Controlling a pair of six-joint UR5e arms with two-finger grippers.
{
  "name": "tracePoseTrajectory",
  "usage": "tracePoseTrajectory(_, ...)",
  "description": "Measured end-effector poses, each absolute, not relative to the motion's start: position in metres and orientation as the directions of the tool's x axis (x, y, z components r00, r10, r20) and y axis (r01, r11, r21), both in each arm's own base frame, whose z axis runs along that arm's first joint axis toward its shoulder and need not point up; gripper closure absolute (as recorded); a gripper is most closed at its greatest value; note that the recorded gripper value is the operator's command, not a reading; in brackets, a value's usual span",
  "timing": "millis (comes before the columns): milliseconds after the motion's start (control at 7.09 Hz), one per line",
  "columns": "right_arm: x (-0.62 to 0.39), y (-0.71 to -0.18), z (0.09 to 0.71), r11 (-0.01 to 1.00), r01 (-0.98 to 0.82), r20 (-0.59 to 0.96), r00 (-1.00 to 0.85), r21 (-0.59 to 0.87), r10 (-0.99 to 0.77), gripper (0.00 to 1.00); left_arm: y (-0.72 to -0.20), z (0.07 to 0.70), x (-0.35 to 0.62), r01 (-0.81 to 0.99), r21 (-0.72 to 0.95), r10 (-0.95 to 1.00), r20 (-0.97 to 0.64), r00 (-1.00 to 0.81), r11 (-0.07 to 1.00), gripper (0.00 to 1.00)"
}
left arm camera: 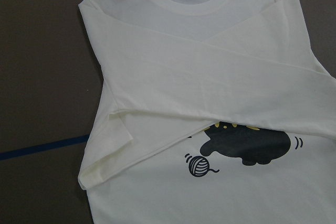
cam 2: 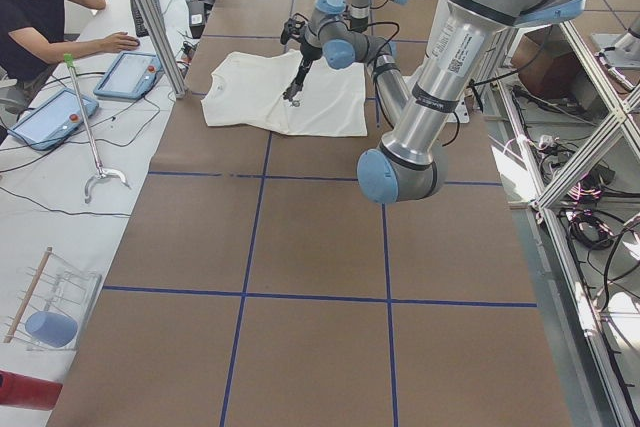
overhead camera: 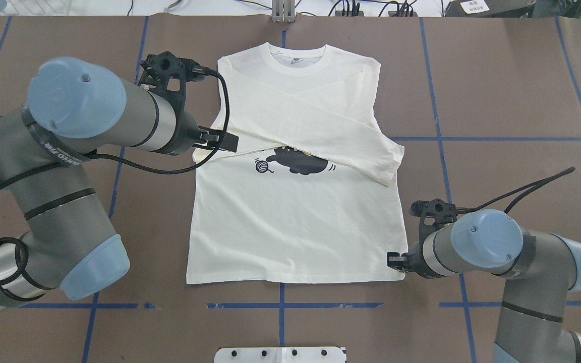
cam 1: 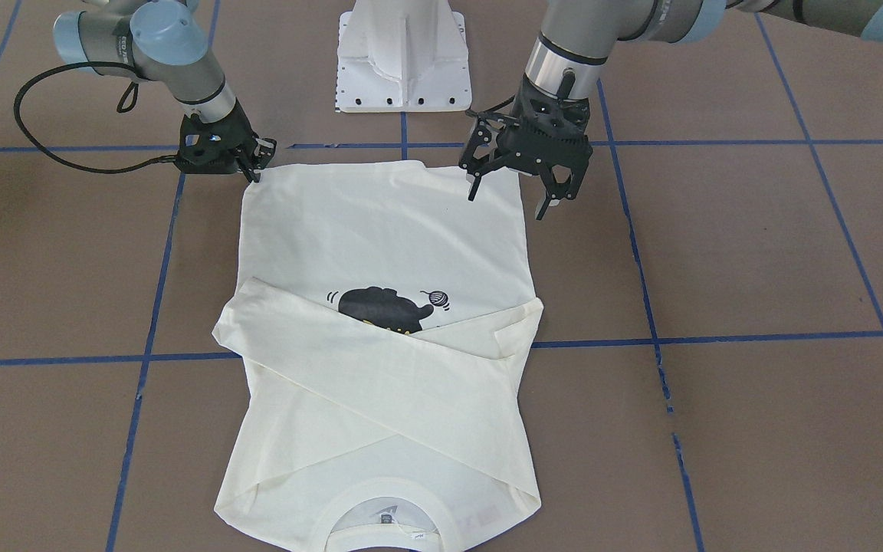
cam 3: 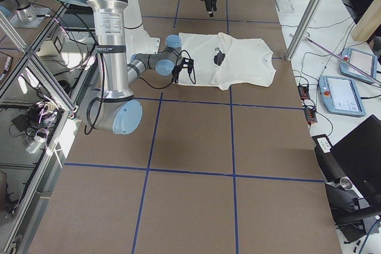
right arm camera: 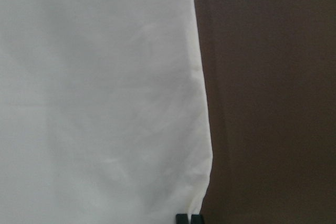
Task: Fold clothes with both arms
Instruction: 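Move both grippers to the hem corners nearest the robot and grasp them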
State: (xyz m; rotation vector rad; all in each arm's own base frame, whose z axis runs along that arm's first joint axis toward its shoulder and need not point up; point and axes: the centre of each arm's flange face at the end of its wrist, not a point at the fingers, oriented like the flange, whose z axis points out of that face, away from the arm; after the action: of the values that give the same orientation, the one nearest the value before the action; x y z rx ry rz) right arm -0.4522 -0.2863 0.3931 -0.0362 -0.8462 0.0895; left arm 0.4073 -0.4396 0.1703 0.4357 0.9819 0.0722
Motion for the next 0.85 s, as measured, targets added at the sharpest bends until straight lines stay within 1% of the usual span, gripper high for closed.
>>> tracePoseTrajectory(282, -0.45, -0.287, 0.387, 0.995, -0.075, 0.753, 0.651, -0.059, 0.094, 1.0, -0.439, 0.175, 0.409, 0.136, 0.37, 0.238, -0.795, 0.558, 0.919, 0.0)
tracePoseTrajectory(423, -0.448, -0.287, 0.382, 0.996, -0.076, 0.761, 0.642, -0.055, 0.091, 1.0, -0.435, 0.186, 0.41, 0.146, 0.291, 0.169, -0.822, 0.543, 0.946, 0.0)
tracePoseTrajectory(564, -0.444, -0.288, 0.374, 0.996, -0.078, 0.773, 0.628, -0.05, 0.088, 1.0, -0.424, 0.203, 0.41, 0.172, 0.16, 0.048, -0.853, 0.52, 0.972, 0.06)
tracePoseTrajectory(706, -0.44, -0.288, 0.364, 0.996, -0.079, 0.789, 0.609, -0.043, 0.083, 1.0, -0.406, 0.22, 0.414, 0.2, 0.041, -0.067, -0.86, 0.506, 0.979, 0.07)
tracePoseTrajectory(847, -0.436, -0.288, 0.356, 0.996, -0.081, 0.8, 0.595, -0.038, 0.079, 1.0, -0.379, 0.24, 0.431, 0.222, -0.044, -0.156, -0.842, 0.516, 0.974, 0.17)
